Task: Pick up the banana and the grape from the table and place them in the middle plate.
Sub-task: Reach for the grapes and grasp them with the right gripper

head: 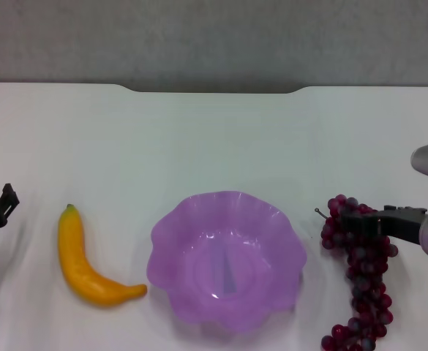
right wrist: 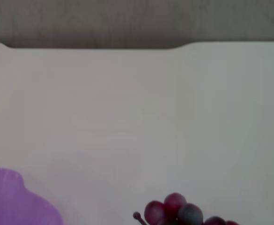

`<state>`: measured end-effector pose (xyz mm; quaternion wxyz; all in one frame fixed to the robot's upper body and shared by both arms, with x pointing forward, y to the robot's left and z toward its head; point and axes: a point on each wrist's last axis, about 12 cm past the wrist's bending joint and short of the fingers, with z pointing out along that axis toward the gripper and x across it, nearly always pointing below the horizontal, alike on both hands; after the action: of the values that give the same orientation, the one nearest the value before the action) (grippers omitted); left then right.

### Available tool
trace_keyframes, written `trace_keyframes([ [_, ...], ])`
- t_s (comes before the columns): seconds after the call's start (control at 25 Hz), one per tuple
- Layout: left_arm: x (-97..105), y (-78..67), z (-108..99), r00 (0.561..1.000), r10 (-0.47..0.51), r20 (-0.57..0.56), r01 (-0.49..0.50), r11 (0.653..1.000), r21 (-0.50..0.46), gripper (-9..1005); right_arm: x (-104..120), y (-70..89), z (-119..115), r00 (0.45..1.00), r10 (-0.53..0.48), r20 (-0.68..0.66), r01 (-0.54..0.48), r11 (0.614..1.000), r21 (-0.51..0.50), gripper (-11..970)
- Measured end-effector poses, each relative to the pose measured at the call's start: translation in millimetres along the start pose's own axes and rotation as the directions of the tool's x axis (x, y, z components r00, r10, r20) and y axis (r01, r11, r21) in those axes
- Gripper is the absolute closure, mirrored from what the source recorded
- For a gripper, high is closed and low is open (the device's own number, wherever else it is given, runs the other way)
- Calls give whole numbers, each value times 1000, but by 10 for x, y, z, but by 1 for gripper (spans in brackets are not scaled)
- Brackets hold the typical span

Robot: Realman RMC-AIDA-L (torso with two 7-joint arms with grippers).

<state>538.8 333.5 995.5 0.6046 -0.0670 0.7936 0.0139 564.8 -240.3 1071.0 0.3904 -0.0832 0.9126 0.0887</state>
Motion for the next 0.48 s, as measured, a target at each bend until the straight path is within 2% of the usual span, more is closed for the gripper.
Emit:
trace_keyframes([
  [0.2,4,17,-4,1000,-3,-1,3,1000,-9,105,48,-64,93,999,28,-33,-28,1000,12,80],
  [0.48,-5,7,4,1000,-4,2,4,1000,-6,106,82,33,201,998,4,-55,-5,1000,-15,81],
])
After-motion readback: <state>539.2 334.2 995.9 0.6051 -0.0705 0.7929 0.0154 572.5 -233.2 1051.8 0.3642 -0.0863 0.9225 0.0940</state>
